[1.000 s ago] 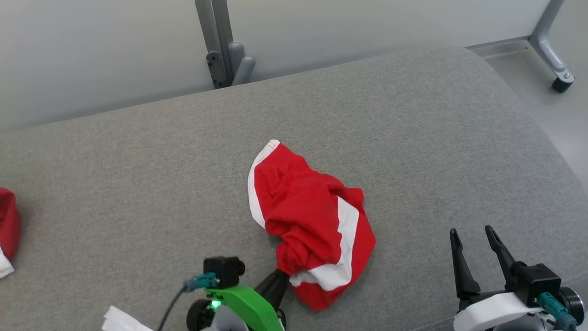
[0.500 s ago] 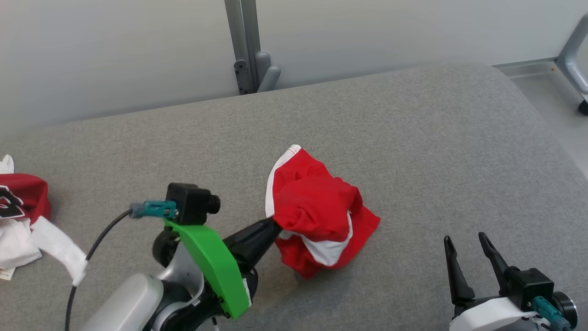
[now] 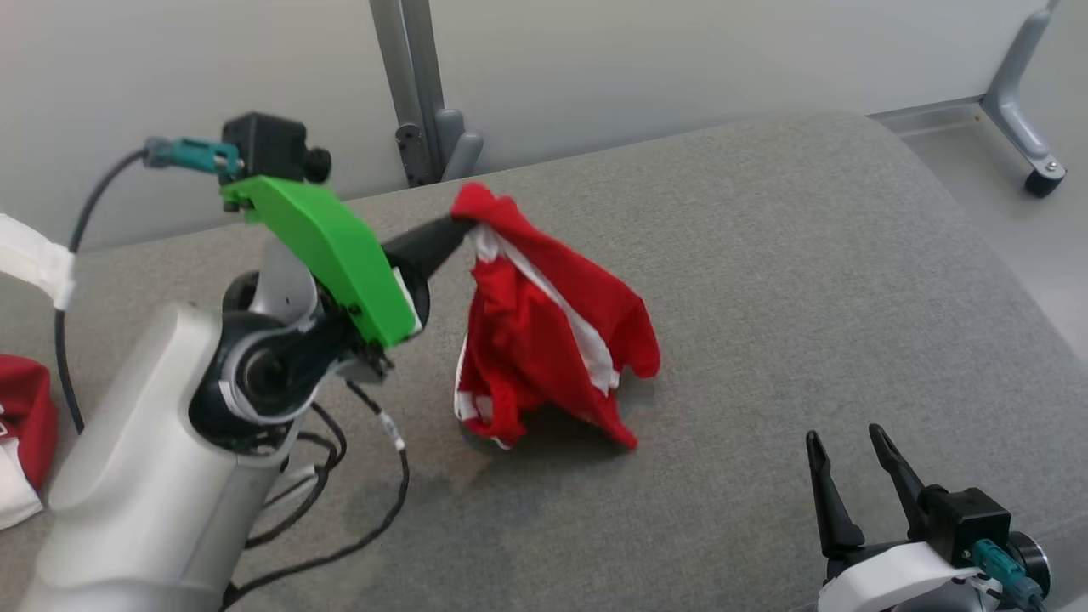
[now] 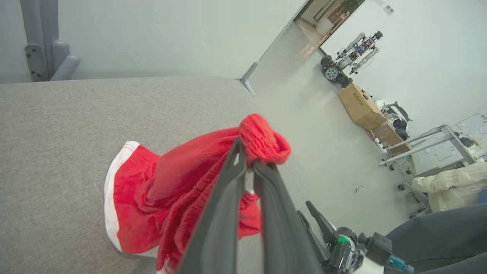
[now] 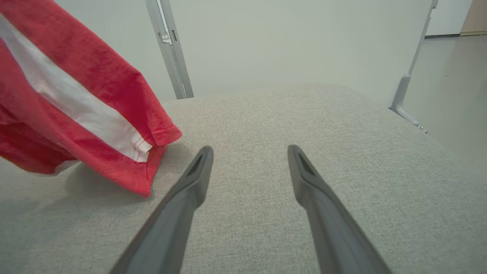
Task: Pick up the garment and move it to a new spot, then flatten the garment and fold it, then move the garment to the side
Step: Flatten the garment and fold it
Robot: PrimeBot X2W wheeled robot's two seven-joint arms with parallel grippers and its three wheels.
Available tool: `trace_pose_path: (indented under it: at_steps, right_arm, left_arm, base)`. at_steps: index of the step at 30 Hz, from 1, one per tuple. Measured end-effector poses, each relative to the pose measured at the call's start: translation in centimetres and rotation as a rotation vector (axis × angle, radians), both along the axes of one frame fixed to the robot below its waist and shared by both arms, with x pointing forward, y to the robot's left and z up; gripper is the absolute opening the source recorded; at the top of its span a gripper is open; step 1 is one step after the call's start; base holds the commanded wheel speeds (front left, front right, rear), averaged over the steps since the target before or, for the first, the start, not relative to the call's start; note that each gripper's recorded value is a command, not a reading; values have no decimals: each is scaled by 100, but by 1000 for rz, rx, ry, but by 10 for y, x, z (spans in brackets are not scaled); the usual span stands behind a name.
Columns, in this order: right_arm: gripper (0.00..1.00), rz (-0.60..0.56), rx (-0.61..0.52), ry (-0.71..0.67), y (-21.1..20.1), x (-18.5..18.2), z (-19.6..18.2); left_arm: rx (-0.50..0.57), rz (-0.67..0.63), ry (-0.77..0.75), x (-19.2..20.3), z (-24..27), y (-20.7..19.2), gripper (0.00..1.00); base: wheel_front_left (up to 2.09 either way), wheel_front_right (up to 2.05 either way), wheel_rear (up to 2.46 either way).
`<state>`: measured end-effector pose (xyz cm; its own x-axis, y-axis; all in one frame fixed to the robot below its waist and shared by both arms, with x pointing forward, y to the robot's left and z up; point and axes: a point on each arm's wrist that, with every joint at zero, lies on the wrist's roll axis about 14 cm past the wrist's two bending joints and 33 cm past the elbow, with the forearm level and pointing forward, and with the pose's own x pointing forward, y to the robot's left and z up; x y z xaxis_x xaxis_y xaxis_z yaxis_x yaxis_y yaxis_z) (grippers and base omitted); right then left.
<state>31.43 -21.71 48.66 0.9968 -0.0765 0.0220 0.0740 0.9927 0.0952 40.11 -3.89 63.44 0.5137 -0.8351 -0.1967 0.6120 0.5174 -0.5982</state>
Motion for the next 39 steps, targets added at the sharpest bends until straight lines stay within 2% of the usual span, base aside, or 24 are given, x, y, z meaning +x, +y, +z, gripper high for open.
trace_pose_path:
  at_steps: [5,9,13,16,18,19,24,28,32,39]
  right_arm:
    - [100,-35,15,7,-9,-7,-3]
    - [100,-56,22,10,-15,-10,-4]
    - [100,-66,26,17,-17,-11,-6]
    - [100,-69,34,20,-18,-10,-7]
    - [100,-69,41,23,-18,-8,-8]
    - [100,-60,47,26,-15,-6,-9]
    - [100,-36,54,40,-8,1,-13]
    - [100,-20,56,59,-2,5,-18]
    - [100,-2,52,77,2,10,-24]
    - [100,61,43,86,20,24,-26]
  left_arm:
    - [-128,84,-14,26,42,-15,0]
    - [-158,84,-19,28,56,-28,0]
    - [-141,187,5,49,50,-19,0]
    - [-47,245,32,60,22,-8,0]
    - [48,294,93,67,-16,11,0]
    - [151,358,174,71,-64,38,0]
    - [329,525,343,66,-157,115,0]
    - [338,576,479,41,-206,144,0]
    - [284,562,554,11,-231,146,0]
    - [252,505,562,-46,-254,142,0]
  base:
    - [0,0,0]
    - [0,0,0]
    - [0,0,0]
    - [0,0,0]
    - [0,0,0]
    - [0,0,0]
    - [0,0,0]
    - [0,0,0]
    - [0,0,0]
    - [0,0,0]
